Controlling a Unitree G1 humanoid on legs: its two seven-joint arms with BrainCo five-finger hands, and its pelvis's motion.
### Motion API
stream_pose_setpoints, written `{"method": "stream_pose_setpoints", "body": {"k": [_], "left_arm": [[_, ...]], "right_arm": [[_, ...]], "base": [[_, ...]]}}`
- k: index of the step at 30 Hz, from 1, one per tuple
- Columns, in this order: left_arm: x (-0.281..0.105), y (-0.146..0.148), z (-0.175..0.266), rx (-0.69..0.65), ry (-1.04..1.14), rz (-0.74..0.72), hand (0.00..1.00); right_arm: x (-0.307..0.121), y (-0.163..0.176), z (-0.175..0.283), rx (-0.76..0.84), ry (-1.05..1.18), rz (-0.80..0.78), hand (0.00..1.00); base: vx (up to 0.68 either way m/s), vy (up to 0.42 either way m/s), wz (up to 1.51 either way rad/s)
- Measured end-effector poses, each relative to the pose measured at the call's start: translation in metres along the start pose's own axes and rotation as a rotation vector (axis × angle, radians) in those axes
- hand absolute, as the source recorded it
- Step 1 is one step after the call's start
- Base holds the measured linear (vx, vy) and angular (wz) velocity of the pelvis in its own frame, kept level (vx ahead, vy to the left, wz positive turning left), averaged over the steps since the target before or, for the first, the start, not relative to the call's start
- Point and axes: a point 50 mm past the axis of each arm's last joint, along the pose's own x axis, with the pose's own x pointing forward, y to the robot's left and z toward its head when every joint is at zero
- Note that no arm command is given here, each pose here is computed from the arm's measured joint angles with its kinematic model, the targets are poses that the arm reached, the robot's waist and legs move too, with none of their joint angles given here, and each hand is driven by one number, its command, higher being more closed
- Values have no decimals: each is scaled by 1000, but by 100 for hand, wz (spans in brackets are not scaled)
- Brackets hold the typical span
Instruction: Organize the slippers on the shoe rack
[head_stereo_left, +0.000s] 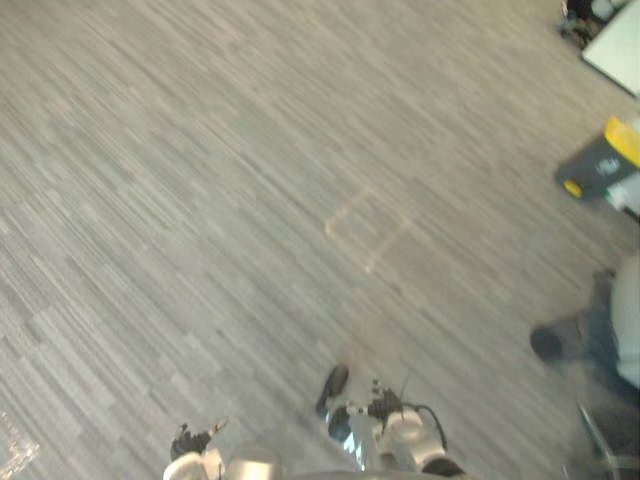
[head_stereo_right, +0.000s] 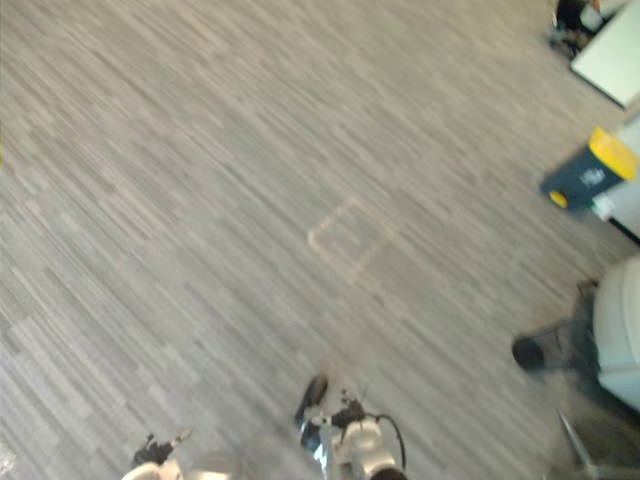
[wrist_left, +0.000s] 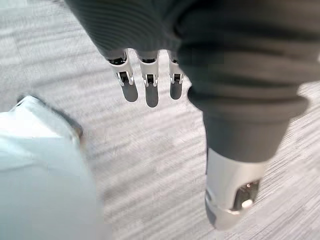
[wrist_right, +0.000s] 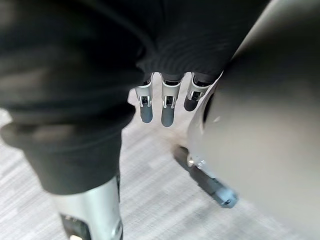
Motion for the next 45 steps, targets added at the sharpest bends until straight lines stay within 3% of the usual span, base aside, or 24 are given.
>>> {"method": "stream_pose_setpoints", "body": {"k": [11, 17, 20, 26, 32, 36, 45], "left_arm": [[4, -1, 25, 14, -86, -7, 0], [6, 7, 28, 47, -97, 6, 0], [6, 8, 26, 100, -87, -4, 0], [8, -6, 42, 106, -134, -41, 0], [8, 1, 32, 203, -116, -41, 0], [2, -6, 12, 188, -60, -59, 0], [3, -7, 17, 203, -83, -79, 0]], "right_arm": [[2, 6, 5, -93, -4, 30, 0], [4, 2, 25, -80, -86, 4, 0], [2, 0, 12, -45, -36, 10, 0], [5, 0, 22, -56, -61, 18, 0], [1, -3, -2, -84, 8, 6, 0], [-1, 3, -4, -49, 8, 12, 0], [2, 1, -8, -73, 57, 11, 0]], "base": [[516, 156, -43], [394, 147, -28], [366, 95, -28], [376, -15, -41], [541, -119, 0], [496, -67, -75], [415, 194, -89]]}}
